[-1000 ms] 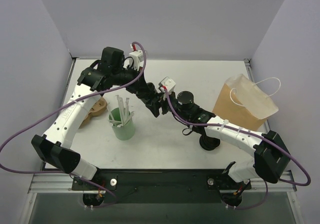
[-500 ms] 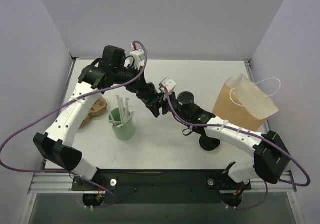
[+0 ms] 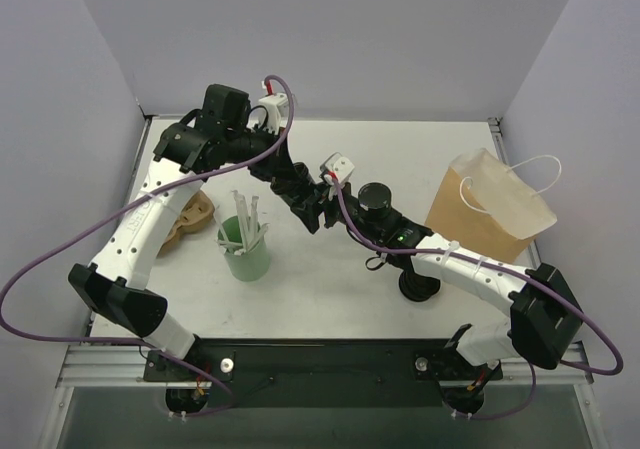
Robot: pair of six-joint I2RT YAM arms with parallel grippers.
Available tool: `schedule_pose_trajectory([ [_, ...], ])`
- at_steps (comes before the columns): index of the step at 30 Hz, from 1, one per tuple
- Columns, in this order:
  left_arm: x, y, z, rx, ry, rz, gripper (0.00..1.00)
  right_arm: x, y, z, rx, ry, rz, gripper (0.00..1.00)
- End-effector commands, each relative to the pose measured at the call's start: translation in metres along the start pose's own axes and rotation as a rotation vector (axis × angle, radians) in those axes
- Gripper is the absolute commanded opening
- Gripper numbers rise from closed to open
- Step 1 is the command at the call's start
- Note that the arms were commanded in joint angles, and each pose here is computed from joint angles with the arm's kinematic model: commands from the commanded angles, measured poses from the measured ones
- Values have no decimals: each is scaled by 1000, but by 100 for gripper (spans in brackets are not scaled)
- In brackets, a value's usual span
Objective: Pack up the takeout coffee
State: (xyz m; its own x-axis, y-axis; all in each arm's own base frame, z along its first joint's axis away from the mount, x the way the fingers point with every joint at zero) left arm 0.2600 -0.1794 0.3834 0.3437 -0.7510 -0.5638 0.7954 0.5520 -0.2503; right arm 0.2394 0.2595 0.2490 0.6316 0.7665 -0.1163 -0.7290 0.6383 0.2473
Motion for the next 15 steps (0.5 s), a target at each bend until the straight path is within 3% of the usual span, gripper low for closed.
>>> schedule_pose_trajectory([
  [1,-13,-5,18,34,-96,-38,0,-8,2,5,-13,-13,38,51],
  [15,-18,7,27,-36,-97,40,0,-11,1,1,-21,11,40,51],
])
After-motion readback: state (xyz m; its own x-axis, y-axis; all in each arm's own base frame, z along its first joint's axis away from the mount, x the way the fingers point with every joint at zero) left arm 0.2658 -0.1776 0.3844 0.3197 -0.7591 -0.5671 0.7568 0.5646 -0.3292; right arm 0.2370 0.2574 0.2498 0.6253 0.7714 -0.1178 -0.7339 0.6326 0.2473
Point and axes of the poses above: each gripper's point midway between its finger pads, its own x axis out along the fingers, its own y axis along the line the jaws close on, z = x × y, the point moved 10 cm from there along -x, back along the fingers, and after that the axes turned 14 degrees about x, right-handed, at the moved point
